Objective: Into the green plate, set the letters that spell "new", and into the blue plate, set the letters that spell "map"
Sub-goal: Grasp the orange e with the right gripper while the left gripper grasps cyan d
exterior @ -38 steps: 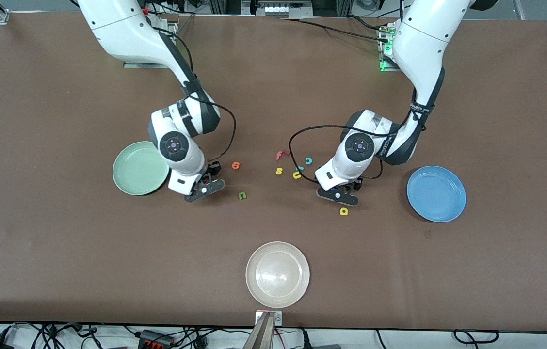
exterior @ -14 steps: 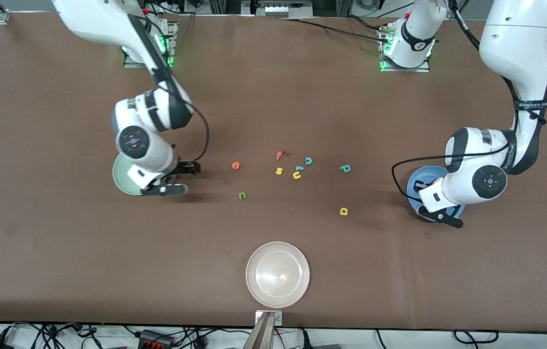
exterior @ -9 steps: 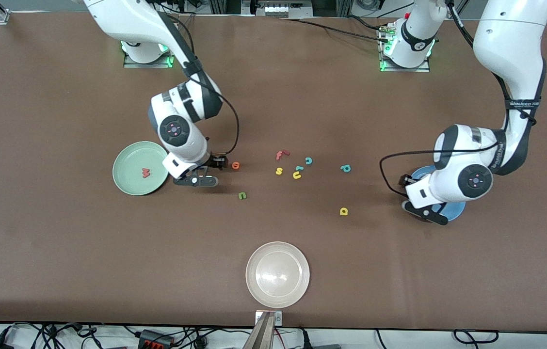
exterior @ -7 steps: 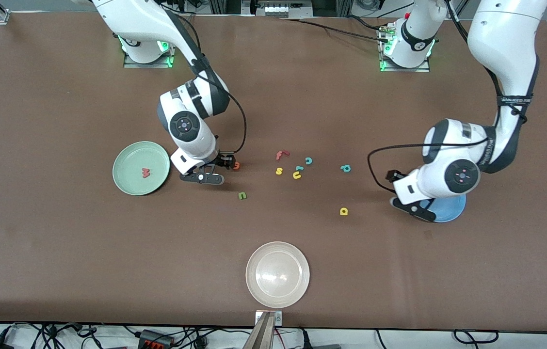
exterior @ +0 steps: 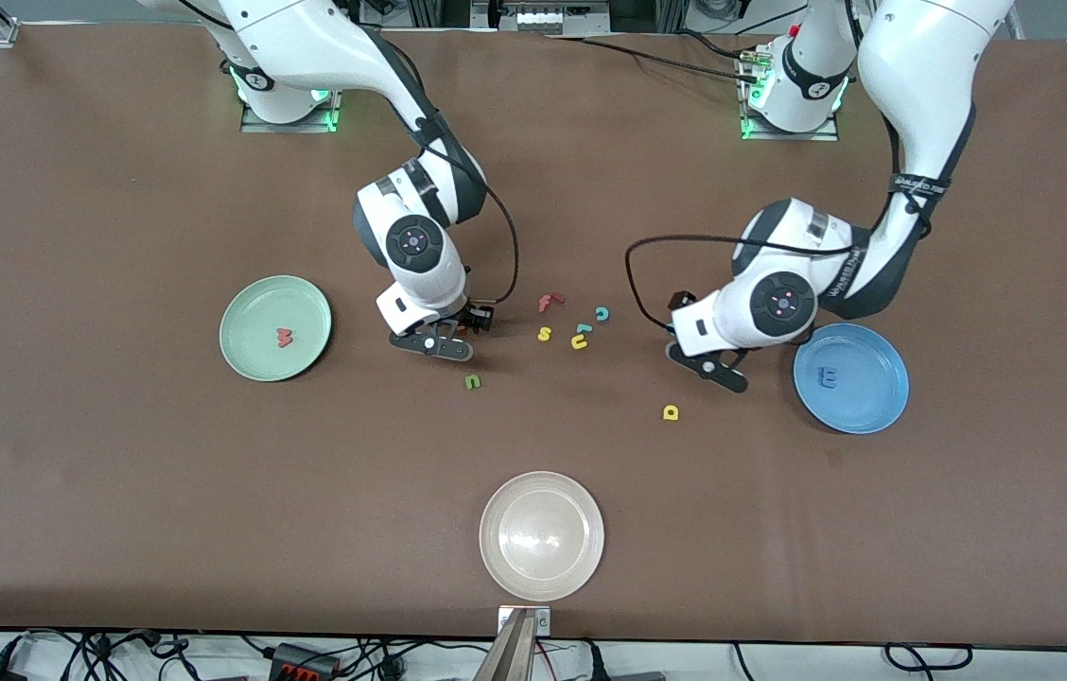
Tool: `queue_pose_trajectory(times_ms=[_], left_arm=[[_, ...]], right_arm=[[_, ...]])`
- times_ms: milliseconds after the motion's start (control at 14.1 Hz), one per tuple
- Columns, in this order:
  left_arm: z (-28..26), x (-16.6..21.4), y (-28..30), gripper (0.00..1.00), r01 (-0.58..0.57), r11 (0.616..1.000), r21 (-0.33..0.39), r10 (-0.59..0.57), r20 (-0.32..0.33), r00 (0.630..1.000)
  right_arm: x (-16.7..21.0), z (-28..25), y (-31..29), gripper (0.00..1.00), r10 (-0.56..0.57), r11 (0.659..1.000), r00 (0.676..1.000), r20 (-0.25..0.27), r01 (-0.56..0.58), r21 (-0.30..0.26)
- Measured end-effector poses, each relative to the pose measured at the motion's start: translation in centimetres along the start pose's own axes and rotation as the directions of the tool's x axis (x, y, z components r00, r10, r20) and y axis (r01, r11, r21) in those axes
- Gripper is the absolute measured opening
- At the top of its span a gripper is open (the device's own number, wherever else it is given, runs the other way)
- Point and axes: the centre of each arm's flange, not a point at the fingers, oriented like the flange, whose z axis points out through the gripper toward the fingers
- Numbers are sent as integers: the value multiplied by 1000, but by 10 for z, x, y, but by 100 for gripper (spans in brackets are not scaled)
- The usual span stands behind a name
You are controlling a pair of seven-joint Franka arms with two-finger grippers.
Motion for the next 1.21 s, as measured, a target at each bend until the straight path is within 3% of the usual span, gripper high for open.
queue_pose_trajectory(times_ms=[142, 355, 496, 709, 780, 851, 922, 1064, 1135, 1206], left_arm=[[6, 0, 21, 100, -122, 989, 88, 122, 4, 992], [43, -7, 40, 100, -293, 932, 215, 302, -13, 953], [73, -15, 44, 100, -383, 893, 238, 403, -39, 915], [94, -20, 46, 96, -441, 864, 242, 461, -31, 887], [95, -20, 46, 89, -451, 858, 245, 471, -26, 882], [96, -20, 46, 89, -469, 847, 250, 490, -21, 872], [95, -19, 46, 79, -493, 830, 261, 514, -13, 858], [95, -18, 40, 64, -516, 810, 280, 539, -5, 843], [94, -17, 36, 64, -517, 807, 285, 542, -9, 841], [95, -16, 34, 64, -518, 807, 284, 544, -18, 839]], right_arm=[[0, 9, 2, 70, 1, 1000, 1000, 7, -1, -11], [-1, 17, 3, 70, 2, 1000, 1000, 14, -1, -21], [-2, 19, 2, 69, 0, 1000, 1000, 16, 1, -23], [-6, 21, -1, 67, -8, 1000, 1000, 19, 9, -27], [-6, 21, -1, 60, -9, 1000, 1000, 18, 10, -26], [-7, 20, -2, 51, -11, 1000, 1000, 17, 11, -25], [-7, 20, -2, 51, -12, 1000, 1000, 17, 12, -25], [-6, 18, -2, 35, -15, 1000, 1000, 15, 16, -23], [-4, 15, -1, 28, -16, 1000, 1000, 14, 17, -23], [-1, 15, 2, 28, -14, 1000, 1000, 10, 15, -24]])
